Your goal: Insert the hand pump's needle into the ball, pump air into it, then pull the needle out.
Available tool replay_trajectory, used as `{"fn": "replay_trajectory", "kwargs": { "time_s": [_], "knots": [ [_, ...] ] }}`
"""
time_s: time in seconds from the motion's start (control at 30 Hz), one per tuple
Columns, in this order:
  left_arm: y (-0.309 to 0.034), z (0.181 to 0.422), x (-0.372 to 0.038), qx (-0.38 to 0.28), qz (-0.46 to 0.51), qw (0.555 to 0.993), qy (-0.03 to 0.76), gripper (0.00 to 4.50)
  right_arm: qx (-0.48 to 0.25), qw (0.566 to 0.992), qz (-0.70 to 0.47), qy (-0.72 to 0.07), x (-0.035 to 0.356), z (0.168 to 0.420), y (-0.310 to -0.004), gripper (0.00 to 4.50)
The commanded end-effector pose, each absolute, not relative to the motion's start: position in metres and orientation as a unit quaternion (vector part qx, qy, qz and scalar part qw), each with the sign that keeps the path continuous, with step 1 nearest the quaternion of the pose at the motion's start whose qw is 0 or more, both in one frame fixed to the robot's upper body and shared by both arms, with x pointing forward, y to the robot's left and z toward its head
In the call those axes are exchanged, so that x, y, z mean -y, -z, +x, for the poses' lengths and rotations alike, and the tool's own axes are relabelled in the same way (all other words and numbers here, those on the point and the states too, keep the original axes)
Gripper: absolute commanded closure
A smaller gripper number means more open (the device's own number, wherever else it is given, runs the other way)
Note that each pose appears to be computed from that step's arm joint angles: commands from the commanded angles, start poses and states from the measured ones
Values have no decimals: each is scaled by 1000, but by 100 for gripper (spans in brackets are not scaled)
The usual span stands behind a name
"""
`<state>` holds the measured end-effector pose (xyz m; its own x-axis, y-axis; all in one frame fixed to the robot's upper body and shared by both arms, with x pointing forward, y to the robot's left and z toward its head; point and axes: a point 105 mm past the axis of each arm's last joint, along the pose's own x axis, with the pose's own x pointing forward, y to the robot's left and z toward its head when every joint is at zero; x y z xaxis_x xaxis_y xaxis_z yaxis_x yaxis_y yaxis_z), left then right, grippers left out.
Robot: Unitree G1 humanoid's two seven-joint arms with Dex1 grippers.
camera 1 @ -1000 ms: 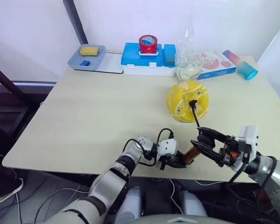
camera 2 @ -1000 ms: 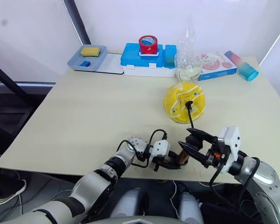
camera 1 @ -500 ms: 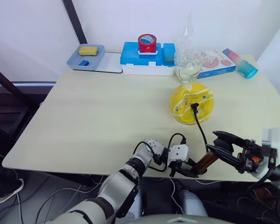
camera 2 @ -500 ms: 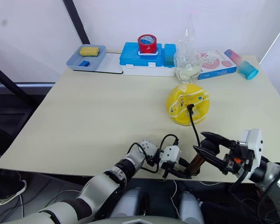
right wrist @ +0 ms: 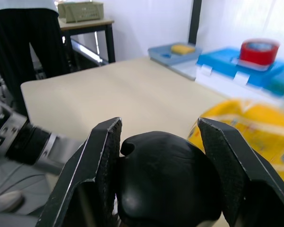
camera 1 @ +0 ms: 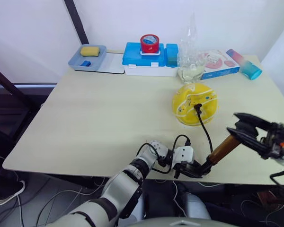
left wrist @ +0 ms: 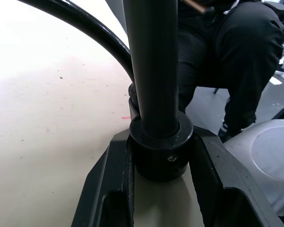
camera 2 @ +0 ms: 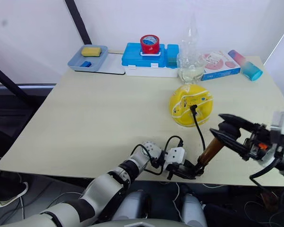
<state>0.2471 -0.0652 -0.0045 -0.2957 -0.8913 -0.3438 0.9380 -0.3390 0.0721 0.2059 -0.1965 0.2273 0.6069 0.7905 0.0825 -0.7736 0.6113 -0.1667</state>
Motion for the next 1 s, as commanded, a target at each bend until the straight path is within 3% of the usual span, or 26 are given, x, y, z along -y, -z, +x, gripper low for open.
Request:
{"fn": "replay_trajectory", "kwargs": {
  "time_s": [0.03, 0.23, 0.4, 0.53, 0.73, 1.0],
  "knots": [
    [13, 236, 69, -83, 185, 544, 814, 339, 110, 905, -85, -402, 209, 204, -256, 235],
    [13, 240, 74, -75, 190, 561, 802, 339, 121, 899, -84, -412, 205, 198, -280, 235],
    [13, 243, 75, -71, 194, 574, 792, 339, 114, 895, -77, -424, 198, 197, -279, 235],
    [13, 247, 77, -70, 194, 592, 779, 339, 84, 896, -67, -430, 194, 198, -259, 235],
    [15, 249, 74, -78, 196, 596, 775, 339, 16, 902, -66, -426, 191, 205, -202, 235],
    [14, 252, 72, -82, 193, 598, 773, 339, -17, 910, -64, -410, 189, 212, -135, 235]
  ]
}}
